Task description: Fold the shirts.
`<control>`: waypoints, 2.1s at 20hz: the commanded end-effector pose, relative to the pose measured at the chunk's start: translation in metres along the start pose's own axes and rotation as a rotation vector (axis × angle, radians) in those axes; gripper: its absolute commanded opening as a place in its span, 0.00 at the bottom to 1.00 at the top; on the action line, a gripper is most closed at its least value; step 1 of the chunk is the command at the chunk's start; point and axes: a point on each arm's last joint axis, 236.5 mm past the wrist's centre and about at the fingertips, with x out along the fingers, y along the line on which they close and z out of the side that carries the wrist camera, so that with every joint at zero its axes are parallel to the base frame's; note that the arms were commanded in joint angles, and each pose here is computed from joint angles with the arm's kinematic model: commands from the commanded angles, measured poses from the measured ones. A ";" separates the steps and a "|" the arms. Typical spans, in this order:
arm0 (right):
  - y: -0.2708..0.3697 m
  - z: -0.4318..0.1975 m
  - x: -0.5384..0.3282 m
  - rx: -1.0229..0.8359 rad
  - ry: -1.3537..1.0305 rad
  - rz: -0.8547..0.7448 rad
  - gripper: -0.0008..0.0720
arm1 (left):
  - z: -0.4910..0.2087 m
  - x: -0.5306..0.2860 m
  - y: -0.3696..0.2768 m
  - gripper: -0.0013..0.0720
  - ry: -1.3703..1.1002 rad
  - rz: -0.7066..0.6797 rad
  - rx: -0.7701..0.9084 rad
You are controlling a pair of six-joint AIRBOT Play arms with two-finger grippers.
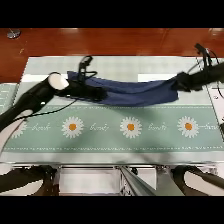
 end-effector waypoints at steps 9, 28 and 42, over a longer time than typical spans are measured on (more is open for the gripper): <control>0.041 -0.100 -0.063 -0.007 -0.157 -0.011 0.04 | -0.097 0.169 -0.121 0.04 0.388 -0.134 0.058; 0.213 0.011 0.066 -0.384 0.039 0.180 0.04 | 0.028 -0.197 0.092 0.04 -0.228 0.275 -0.189; 0.327 0.068 0.222 -0.184 0.082 0.595 0.87 | -0.101 -0.192 0.102 0.04 -0.399 0.261 -0.442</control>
